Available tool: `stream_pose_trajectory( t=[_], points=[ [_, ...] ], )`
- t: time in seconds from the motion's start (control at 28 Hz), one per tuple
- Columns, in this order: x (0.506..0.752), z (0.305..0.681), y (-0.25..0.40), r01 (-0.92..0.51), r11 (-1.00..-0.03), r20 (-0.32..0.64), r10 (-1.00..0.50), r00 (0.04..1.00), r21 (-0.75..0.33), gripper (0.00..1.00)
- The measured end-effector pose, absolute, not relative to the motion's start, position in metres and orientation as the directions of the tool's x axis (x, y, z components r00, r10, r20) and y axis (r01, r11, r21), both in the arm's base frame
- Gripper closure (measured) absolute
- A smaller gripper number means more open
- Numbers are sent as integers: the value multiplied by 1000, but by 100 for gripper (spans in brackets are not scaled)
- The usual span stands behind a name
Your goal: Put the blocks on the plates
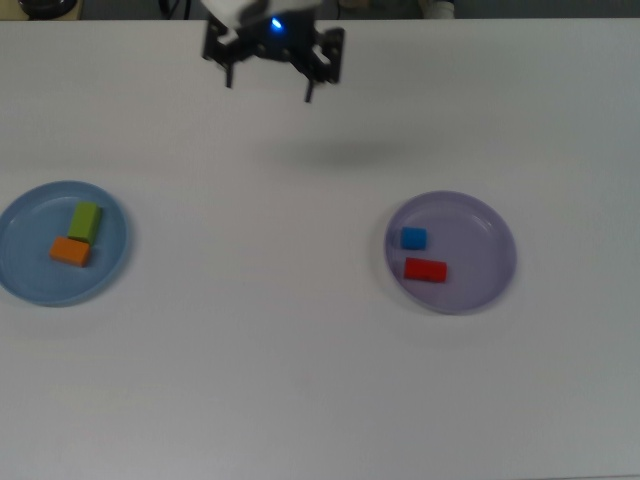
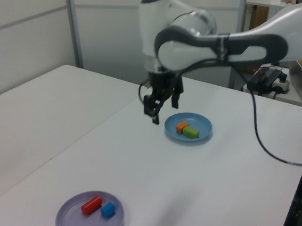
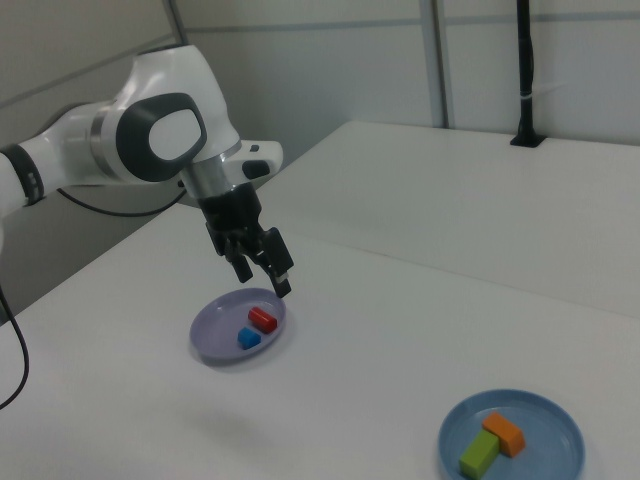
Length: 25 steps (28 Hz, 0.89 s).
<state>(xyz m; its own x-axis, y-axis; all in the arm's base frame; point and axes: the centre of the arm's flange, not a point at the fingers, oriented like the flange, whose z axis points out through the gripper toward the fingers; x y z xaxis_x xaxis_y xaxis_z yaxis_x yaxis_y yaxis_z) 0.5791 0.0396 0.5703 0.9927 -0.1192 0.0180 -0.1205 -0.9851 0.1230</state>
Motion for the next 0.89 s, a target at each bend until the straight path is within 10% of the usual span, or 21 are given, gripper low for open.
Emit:
stream_pose_trajectory(
  t=[0.89],
  points=[
    [549,594,-36,-178,-984,42,-177,983,22,0]
  ],
)
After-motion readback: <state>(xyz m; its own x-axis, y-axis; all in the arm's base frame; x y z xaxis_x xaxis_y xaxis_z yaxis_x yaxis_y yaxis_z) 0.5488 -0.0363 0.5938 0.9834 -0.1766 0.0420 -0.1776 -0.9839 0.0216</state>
